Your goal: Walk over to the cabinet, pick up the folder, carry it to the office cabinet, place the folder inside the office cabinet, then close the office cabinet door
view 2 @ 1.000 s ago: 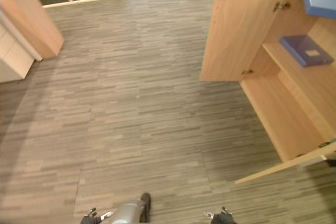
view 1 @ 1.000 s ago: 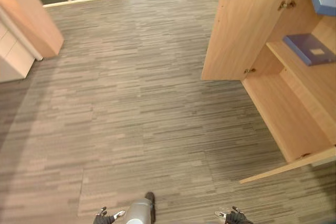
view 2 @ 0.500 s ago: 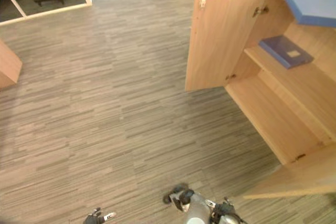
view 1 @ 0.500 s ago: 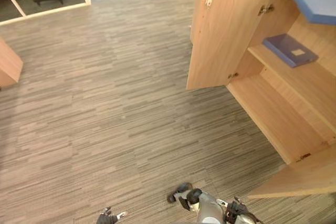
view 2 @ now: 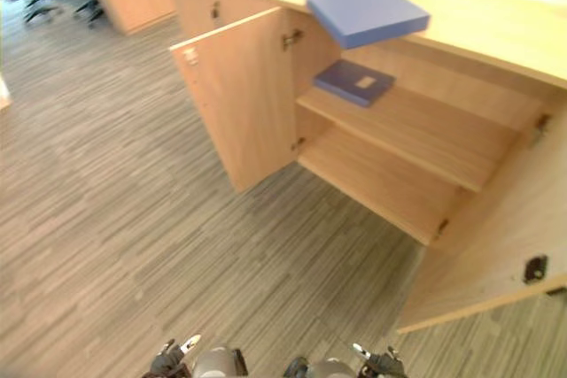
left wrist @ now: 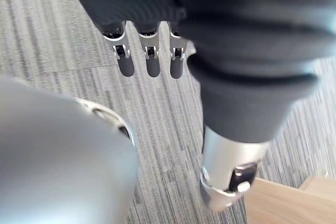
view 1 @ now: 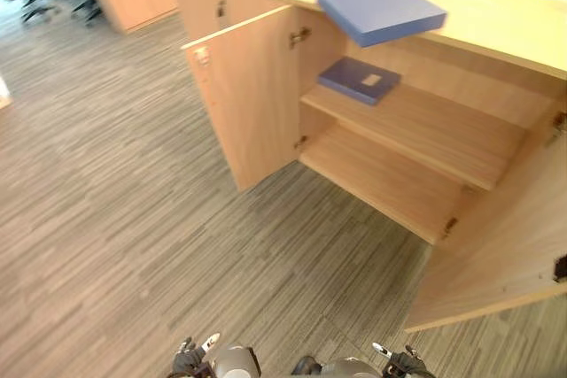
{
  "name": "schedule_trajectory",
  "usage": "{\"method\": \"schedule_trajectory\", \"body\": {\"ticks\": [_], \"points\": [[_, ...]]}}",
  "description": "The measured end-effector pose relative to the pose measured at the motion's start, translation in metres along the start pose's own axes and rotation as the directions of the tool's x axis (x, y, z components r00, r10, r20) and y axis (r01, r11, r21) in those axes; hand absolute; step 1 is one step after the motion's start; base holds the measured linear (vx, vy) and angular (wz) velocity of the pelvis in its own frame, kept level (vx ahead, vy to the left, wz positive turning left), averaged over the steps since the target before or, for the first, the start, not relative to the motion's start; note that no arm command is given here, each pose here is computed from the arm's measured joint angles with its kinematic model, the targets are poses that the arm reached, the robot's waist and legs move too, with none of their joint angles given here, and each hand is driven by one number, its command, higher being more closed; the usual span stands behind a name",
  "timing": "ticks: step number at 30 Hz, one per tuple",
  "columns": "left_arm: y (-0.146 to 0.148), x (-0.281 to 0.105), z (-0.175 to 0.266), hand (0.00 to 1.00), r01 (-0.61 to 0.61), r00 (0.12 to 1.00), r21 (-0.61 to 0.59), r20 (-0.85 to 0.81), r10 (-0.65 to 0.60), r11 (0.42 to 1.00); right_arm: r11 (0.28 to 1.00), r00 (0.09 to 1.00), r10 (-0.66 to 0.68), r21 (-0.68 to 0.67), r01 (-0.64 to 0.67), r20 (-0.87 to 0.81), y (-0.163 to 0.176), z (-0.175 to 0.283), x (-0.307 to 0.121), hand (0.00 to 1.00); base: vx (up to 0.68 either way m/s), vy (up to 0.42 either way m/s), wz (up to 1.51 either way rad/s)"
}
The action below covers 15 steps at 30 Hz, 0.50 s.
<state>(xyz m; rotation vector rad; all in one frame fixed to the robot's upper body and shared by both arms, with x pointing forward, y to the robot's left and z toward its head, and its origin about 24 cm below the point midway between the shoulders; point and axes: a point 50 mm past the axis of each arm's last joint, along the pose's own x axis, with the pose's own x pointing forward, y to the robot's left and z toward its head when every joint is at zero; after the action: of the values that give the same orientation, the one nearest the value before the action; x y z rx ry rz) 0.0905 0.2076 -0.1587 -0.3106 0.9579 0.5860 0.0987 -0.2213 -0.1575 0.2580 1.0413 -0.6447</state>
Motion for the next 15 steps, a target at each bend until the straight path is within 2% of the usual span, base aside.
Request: {"method": "schedule_trajectory", "body": {"ticks": [7,15], "points": [[0.018,-0.009,-0.024,0.00,-0.068,0.996,-0.045,-0.064,0.065,0.997,0.999,1.000,0.021,-0.036,-0.021,-0.012,0.006,0.000,0.001,0.00,0.29,0.155,-0.89],[0.023,-0.007,-0.018,0.00,-0.068,0.997,-0.015,-0.047,0.067,0.998,0.999,0.999,0.029,-0.022,-0.030,-0.037,0.002,-0.005,0.001,0.00,0.43,0.371,-0.75]]}}
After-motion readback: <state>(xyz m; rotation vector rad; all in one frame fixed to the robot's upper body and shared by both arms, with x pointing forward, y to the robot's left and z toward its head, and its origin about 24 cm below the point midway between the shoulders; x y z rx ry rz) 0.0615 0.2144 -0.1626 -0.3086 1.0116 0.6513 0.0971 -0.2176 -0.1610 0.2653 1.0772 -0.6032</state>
